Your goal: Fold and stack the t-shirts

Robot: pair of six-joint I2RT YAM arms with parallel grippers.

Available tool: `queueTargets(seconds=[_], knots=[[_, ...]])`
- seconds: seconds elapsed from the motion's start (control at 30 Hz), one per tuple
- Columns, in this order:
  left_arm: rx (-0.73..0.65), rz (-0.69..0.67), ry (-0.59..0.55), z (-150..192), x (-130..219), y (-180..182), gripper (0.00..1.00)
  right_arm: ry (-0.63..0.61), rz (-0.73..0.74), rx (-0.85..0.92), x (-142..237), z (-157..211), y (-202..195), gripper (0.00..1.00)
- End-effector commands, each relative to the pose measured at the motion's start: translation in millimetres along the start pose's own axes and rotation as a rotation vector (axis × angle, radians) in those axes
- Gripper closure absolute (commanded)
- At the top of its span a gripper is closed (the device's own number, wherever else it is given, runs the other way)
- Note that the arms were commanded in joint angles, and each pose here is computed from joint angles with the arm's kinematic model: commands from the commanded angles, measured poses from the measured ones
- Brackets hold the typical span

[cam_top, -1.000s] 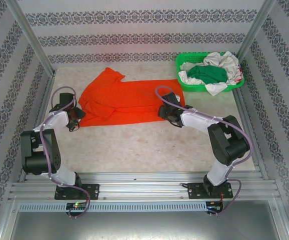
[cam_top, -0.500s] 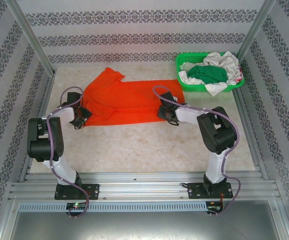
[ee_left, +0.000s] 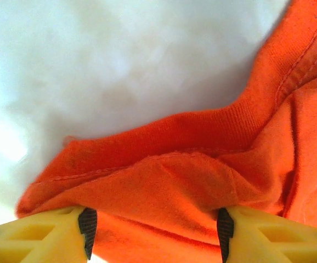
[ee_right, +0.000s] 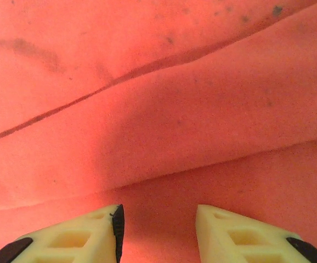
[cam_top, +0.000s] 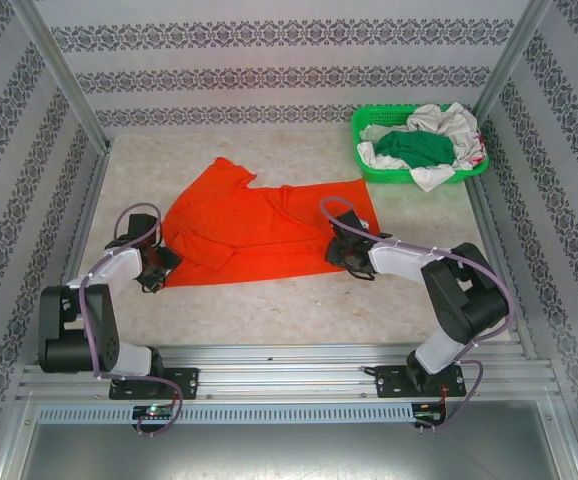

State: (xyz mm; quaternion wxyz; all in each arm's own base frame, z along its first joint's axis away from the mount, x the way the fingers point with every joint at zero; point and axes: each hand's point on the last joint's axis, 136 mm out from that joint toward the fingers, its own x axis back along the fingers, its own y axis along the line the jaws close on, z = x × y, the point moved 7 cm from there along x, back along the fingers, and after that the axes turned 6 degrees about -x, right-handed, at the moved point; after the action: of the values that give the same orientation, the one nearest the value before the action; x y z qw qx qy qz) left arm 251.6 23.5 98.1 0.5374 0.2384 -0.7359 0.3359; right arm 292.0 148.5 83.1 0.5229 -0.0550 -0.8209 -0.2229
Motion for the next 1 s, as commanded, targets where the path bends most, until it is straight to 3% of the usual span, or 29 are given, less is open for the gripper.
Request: queueTargets(seconds=[0.0,0.2,0.43,0.6,0.97], knots=[[0.009,-0.018,-0.008,-1,20,-2,0.36,-0.03,0.009,0.052,16,-2,5,0.58],[0.006,0.076,-0.055,-2,47,-39,0.3,-0.092,-0.076,0.144,26,-14,38,0.53],[-0.011,0.132,-0.009,16,20,-85,0.35,-0.101,-0.042,0.107,17,-21,34,0.52],[-0.024,0.102,0.016,11,0,-96,0.36,-0.024,0.013,0.038,1,-35,14,0.52],[-0.04,0.063,0.009,8,-13,-94,0.37,0.055,-0.022,-0.065,-8,-36,0,0.5]])
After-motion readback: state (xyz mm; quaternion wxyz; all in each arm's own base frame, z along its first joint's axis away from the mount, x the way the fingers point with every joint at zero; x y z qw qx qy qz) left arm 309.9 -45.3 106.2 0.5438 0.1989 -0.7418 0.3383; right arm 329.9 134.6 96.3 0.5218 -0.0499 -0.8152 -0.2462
